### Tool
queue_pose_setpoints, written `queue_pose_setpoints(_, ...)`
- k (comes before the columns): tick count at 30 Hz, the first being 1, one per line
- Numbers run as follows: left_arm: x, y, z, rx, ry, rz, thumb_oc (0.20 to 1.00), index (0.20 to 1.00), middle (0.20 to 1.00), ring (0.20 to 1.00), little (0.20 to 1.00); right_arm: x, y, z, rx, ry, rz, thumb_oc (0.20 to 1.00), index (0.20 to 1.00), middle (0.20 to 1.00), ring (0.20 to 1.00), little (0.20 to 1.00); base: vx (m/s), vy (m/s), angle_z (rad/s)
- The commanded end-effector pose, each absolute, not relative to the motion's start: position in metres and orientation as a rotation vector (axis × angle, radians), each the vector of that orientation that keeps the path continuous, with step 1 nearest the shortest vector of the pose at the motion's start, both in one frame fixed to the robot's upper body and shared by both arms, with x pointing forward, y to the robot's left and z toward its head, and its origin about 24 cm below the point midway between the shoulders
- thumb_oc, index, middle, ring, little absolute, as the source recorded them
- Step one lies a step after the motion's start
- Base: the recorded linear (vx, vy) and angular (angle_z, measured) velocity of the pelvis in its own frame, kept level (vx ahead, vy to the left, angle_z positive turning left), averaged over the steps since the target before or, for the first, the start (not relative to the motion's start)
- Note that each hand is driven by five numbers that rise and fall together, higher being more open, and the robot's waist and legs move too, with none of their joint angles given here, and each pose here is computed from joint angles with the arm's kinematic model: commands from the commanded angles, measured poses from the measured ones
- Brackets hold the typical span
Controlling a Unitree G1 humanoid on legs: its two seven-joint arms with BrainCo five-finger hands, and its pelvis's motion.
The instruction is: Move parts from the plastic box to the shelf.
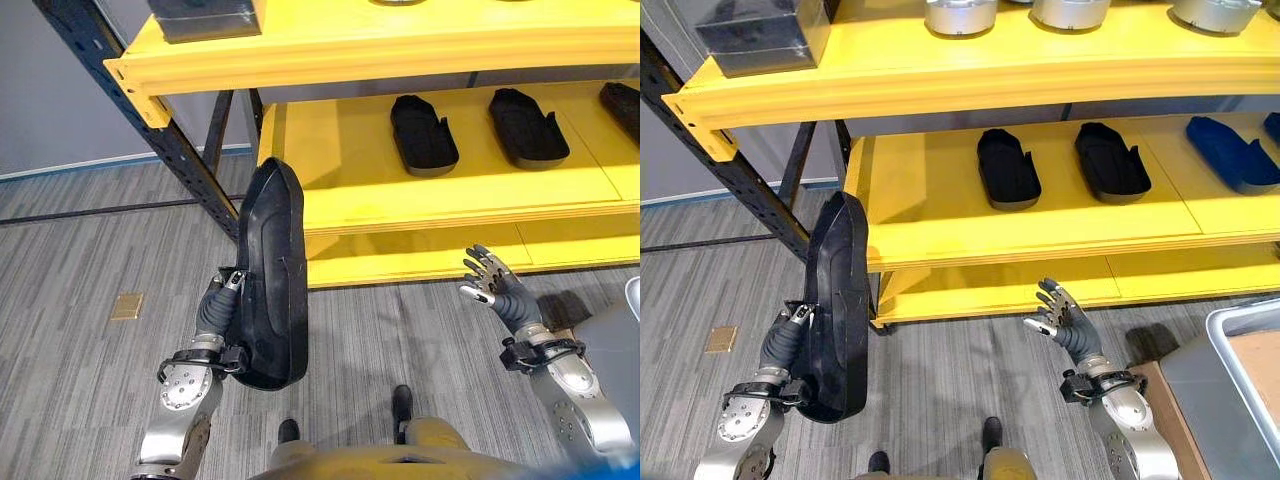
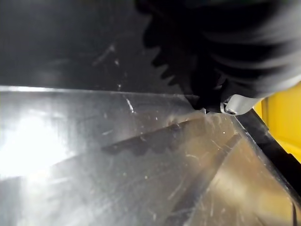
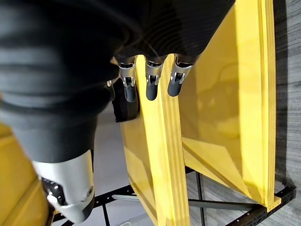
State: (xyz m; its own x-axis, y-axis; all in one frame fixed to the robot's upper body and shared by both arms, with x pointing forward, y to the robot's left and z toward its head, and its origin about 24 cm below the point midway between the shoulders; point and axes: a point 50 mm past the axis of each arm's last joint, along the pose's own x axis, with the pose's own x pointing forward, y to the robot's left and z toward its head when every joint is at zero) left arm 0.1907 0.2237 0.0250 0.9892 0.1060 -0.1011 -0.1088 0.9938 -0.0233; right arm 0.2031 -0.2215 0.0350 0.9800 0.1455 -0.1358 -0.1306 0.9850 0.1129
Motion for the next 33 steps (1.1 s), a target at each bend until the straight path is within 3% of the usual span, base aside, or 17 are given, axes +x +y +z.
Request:
queue_pose_setpoints(1,0.201,0.231,0.061,-0.019,-0.086,0.094,0.2,0.2,0.2,0.2,0.2,0.206,-0.226,0.057,0.117,0.015,0.129,1.0,1.0,1.0,1.0,1.0,0.03,-0.177,0.41)
queue_pose_setpoints(16,0.214,0.232,0.081,0.051,-0.163,0.063,0.2,0.2,0.2,0.2,0.2,0.201,-0.215,0.048,0.187,0.03,0.112,1.0,1.0,1.0,1.0,1.0,0.13,0.143,-0.16)
queue_pose_setpoints(33,0.28,0.188,0.156,-0.007,-0.497,0.036,0.2,0.2,0.2,0.2,0.2,0.215,-0.199,0.067,0.221,-0.055,0.175,1.0,1.0,1.0,1.0,1.0,-0.04,0.022,-0.12)
